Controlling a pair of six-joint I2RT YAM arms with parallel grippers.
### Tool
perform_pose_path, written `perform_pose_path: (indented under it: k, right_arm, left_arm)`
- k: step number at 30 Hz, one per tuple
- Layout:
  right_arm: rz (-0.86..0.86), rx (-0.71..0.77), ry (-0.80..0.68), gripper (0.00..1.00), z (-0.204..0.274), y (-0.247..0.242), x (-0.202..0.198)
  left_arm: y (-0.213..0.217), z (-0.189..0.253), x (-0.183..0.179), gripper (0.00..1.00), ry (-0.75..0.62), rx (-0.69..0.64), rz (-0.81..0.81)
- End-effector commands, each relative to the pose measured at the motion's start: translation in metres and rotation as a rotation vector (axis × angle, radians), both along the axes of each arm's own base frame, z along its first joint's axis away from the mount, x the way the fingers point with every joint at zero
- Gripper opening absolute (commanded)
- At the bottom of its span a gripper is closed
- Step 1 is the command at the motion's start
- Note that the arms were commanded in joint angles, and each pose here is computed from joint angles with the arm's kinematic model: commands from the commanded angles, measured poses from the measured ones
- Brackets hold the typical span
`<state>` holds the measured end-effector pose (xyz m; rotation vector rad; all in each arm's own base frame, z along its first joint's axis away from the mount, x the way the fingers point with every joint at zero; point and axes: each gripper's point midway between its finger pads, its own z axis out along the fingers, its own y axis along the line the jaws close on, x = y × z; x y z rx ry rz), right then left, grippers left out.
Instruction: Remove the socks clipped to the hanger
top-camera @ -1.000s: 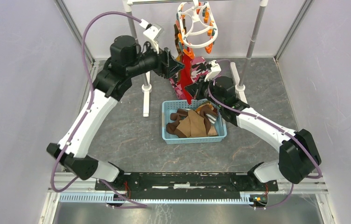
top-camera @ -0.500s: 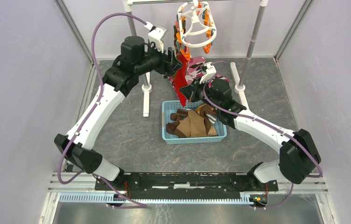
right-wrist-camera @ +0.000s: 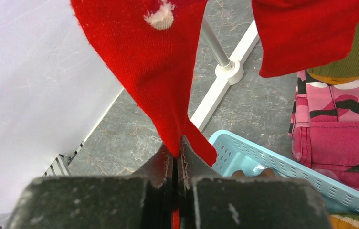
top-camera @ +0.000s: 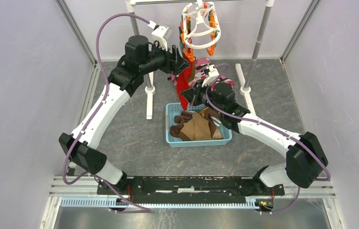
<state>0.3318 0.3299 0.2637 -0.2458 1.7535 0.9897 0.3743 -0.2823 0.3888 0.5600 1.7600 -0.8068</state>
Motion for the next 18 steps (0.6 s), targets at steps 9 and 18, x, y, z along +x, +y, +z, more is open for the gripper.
perform_pose_path:
  k: [9, 18]
  right_arm:
    - [0.013, 0.077, -0.065, 0.0, 0.039, 0.005, -0.004]
    - [0.033, 0.068, -0.05, 0.0, 0.031, 0.01, -0.008]
  left_arm:
    - [-0.007, 0.016, 0.031, 0.63, -0.021, -0.094, 0.02]
    - [-0.013, 0.041, 0.042, 0.62, -0.069, -0.144, 0.021]
